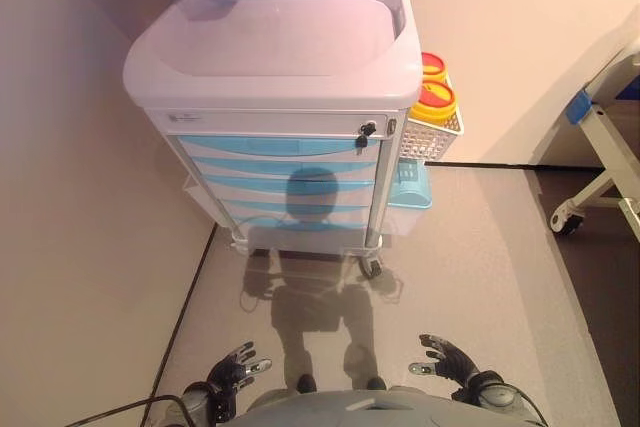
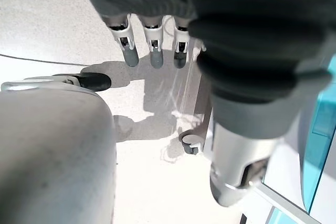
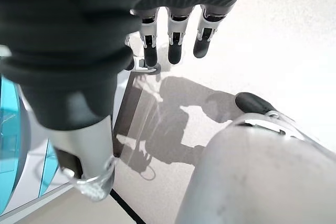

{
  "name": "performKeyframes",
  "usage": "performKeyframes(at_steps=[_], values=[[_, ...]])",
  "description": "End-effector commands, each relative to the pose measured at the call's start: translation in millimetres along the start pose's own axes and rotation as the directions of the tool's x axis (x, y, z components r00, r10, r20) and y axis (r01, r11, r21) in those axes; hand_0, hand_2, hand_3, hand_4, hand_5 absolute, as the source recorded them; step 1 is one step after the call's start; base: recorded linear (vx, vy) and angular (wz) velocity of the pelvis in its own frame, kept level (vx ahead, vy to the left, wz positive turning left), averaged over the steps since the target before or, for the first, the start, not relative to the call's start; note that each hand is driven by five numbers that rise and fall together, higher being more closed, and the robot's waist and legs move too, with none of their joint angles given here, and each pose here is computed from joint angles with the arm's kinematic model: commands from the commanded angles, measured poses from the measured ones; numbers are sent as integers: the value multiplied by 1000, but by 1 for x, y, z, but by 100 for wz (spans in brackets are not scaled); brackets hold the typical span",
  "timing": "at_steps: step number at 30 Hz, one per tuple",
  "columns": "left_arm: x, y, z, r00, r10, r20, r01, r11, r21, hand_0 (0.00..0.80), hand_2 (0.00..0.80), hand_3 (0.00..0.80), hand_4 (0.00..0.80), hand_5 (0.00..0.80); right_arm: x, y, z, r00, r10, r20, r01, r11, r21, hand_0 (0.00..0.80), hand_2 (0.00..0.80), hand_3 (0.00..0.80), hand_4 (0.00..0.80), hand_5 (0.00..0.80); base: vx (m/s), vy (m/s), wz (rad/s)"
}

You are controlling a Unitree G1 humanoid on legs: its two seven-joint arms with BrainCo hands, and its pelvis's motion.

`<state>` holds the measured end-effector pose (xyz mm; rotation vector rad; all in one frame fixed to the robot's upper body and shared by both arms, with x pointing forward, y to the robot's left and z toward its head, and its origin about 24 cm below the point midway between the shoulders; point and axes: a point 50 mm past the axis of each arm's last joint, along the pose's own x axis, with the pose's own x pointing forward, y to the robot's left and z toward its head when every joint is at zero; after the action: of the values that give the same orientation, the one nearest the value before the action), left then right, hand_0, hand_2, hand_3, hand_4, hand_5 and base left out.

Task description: Open the drawer and pick up the medicine

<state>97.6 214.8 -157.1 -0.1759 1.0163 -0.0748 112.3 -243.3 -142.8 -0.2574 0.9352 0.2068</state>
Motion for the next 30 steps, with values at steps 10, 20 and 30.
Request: performKeyframes(at_steps=[10,20,30], values=[[6,-1,26,995,-6,98,5,1000,6,0,0,0,0,0,7,-1,17,998,-7,67,7,1000,8,0,0,0,0,0,0,0,0],[4,2,19,997,5,75,-6,1000,14,0,0,0,0,0,6,-2,16,998,-13,60,13,1000,13,0,0,0,0,0,37,-10,0],[4,3,21,997,7,74,-12,998,63,0,0,0,0,0,7,-4,21,996,-15,85,15,1000,6,0,0,0,0,0,54,15,0]])
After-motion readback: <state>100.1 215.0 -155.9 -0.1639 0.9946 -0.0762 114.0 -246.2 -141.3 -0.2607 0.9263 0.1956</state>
